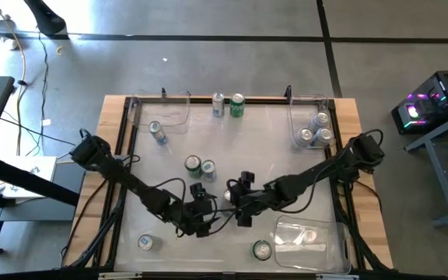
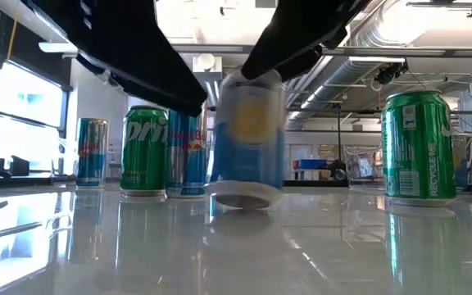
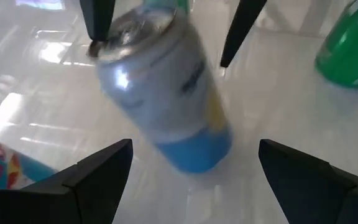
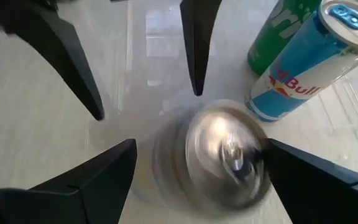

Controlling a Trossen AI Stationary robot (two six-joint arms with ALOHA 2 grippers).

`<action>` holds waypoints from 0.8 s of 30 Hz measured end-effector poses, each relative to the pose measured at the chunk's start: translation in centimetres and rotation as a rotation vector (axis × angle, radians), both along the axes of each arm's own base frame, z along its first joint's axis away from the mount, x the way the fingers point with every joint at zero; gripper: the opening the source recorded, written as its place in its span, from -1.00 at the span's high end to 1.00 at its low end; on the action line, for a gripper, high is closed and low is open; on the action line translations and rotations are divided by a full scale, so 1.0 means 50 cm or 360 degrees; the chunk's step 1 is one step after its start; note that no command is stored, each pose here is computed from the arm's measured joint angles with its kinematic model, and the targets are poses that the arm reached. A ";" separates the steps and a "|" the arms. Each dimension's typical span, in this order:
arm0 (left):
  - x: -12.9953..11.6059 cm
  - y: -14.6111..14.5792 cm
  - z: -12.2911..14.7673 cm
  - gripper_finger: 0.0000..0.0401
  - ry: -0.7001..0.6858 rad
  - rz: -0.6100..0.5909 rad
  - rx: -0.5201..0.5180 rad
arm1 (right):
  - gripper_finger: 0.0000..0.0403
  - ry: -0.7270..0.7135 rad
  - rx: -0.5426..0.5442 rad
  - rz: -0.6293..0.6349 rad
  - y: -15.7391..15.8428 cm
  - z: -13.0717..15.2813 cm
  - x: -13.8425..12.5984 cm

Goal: Sort soda cans
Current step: Put the blue white soda can into the top right transparent bin

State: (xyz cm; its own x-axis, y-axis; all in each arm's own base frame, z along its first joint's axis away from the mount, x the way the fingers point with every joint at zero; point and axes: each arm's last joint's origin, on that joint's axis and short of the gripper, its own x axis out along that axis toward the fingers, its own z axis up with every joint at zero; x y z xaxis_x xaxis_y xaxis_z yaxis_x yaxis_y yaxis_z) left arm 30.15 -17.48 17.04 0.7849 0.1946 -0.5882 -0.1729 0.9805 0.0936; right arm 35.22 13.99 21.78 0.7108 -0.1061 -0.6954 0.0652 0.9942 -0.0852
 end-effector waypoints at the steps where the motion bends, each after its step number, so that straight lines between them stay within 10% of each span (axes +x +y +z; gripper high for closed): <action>1: 0.002 -0.001 -0.001 -0.72 -0.0004 -0.0012 -0.0005 | -0.70 0.0004 -0.0002 -0.0004 -0.002 0.000 0.000; 24: 0.004 0.000 0.000 -0.72 -0.0011 -0.0012 -0.0024 | -0.70 0.0188 0.0092 0.0100 0.062 -0.015 -0.048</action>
